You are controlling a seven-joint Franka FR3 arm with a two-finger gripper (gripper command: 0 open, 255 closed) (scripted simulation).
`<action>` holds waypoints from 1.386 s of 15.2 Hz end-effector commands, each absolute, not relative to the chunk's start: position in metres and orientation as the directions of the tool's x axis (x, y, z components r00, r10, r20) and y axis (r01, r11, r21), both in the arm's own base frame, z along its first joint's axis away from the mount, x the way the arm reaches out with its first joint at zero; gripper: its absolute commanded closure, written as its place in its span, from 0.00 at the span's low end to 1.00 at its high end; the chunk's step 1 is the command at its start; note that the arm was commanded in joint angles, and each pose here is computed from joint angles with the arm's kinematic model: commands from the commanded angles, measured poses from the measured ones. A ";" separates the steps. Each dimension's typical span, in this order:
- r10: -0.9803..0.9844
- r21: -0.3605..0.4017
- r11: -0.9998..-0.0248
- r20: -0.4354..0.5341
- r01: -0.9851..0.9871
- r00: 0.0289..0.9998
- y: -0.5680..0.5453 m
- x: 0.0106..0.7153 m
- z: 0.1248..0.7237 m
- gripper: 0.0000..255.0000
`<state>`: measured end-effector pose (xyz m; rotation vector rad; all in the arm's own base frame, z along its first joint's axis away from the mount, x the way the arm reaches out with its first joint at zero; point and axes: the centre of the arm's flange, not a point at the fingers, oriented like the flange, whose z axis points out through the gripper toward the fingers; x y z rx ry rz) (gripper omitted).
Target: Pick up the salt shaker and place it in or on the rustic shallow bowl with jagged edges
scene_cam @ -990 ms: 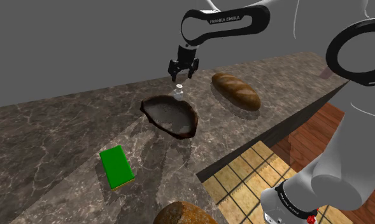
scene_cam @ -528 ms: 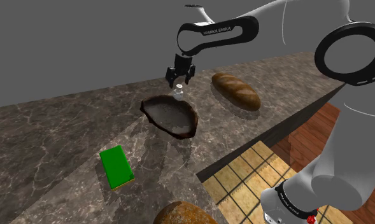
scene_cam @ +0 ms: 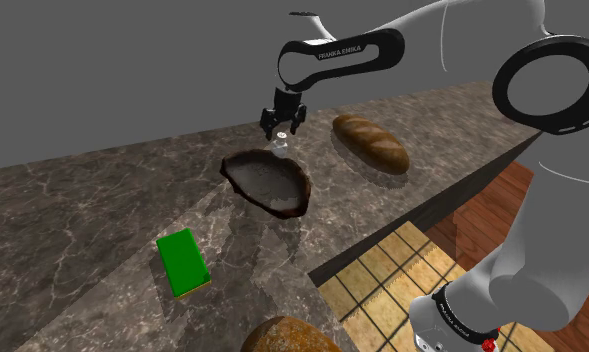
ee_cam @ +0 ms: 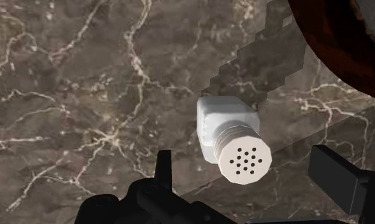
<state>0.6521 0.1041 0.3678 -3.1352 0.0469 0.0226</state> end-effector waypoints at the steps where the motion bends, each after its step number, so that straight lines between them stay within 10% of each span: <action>1: -0.030 -0.006 -1.000 -0.015 -0.030 0.999 0.104 0.652 0.368 1.00; 21: -0.030 -0.006 -1.000 -0.014 -0.030 0.999 0.104 0.652 0.426 1.00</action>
